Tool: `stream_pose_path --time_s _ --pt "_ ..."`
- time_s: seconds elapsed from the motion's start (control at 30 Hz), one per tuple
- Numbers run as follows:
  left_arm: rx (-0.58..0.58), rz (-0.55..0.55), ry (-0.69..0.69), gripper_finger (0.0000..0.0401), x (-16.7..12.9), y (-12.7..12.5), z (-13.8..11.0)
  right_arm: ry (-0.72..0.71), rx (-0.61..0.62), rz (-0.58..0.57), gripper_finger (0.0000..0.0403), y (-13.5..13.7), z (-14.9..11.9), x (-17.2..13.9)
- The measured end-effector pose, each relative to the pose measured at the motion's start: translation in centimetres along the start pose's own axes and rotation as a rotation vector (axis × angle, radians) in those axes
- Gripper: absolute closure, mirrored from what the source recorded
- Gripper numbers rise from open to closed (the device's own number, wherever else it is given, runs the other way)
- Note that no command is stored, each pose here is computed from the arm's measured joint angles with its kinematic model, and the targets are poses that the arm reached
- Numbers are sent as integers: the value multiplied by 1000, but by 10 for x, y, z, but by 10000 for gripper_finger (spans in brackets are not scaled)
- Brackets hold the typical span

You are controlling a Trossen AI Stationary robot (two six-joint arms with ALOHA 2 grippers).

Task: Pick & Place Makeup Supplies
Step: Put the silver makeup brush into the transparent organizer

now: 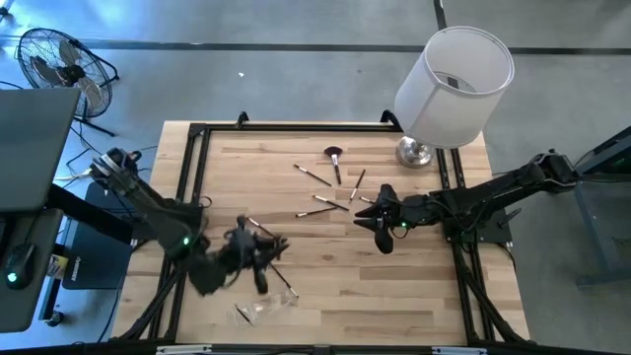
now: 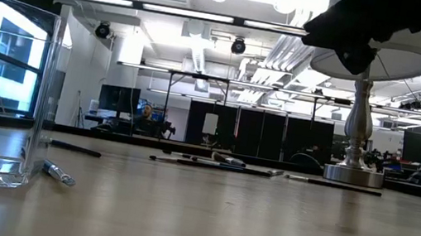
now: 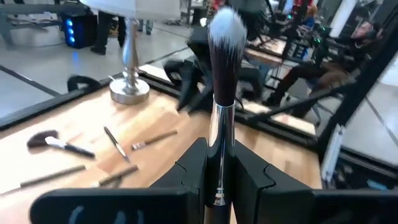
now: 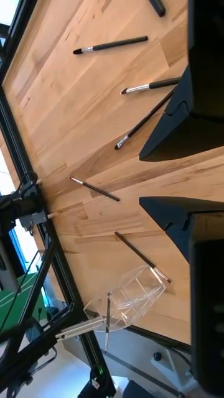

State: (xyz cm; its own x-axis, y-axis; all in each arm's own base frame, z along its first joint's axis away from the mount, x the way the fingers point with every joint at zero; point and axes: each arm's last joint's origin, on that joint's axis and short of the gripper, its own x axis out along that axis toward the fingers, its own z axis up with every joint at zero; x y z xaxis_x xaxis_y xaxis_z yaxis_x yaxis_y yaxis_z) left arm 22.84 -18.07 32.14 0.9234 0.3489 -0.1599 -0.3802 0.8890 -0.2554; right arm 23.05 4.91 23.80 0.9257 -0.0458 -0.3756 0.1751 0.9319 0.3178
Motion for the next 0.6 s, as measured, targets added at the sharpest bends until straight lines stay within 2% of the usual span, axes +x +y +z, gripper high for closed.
stream_pose_path --time_s 0.23,0.43,0.6 --pt "1 -40 11 362 -30 -22 -35 -11 15 24 307 1 2 0" --pt "-16 -115 52 362 -52 -18 -66 -87 88 34 307 4 8 0" --pt "-47 -221 104 362 -62 -9 -93 -134 142 58 307 6 13 -1"
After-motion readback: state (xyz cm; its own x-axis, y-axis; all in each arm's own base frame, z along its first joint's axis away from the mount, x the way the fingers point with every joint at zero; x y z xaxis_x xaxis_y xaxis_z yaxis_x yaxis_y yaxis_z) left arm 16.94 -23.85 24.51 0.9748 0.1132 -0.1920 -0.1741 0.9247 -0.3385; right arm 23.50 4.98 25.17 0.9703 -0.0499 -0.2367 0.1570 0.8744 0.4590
